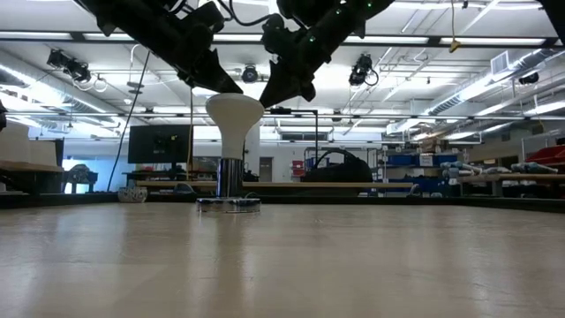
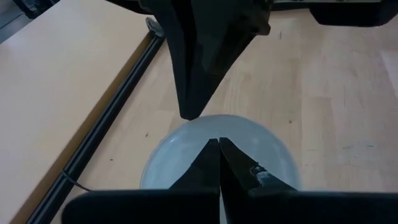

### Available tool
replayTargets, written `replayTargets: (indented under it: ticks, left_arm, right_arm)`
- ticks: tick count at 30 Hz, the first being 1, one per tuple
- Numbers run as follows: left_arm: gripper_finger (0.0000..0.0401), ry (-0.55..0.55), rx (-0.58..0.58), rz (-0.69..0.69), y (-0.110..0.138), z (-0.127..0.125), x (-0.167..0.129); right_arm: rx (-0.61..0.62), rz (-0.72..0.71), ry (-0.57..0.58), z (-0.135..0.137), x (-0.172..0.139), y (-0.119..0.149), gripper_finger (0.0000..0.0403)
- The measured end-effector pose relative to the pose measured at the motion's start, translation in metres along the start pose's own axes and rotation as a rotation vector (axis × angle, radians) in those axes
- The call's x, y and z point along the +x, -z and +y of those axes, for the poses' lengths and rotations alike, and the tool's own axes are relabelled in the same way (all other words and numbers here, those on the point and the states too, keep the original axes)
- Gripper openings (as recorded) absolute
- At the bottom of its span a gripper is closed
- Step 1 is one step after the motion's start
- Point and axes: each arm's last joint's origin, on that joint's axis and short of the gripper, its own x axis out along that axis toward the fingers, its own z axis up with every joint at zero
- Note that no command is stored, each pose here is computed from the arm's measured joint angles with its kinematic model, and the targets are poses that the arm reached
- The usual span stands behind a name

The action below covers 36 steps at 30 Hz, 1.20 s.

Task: Screw lightbulb
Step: Insert the white light bulb into the silver lamp

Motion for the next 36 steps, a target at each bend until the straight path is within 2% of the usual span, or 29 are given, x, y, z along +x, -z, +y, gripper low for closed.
replayTargets:
  ticks: [13,15,18,21,28,36]
  left_arm:
    - [0.0,-0.022,0.003,0.007,0.001,0.001,0.0]
    - [0.0,-0.023,0.004,0.007,0.001,0.001,0.0]
    - [0.0,-0.022,0.004,0.007,0.001,0.001,0.0]
    - [0.0,-0.02,0.004,0.007,0.001,0.001,0.0]
    - [0.0,-0.015,0.003,0.005,0.0,0.001,0.0]
    - [0.0,-0.011,0.003,0.003,0.0,0.0,0.0]
  right_arm:
    - [-0.009,0.08,-0.163,0.026,-0.006,0.007,0.0009]
    - [-0.015,0.033,-0.13,0.026,-0.01,0.002,0.0009]
    - [-0.014,-0.012,-0.02,0.02,-0.015,-0.004,0.0009]
    - [-0.008,-0.011,0.048,0.013,-0.013,-0.003,0.0009]
    - [0.011,-0.029,0.073,0.001,-0.013,-0.006,0.0009]
    - [0.006,-0.008,0.03,0.0,0.0,-0.002,0.0009]
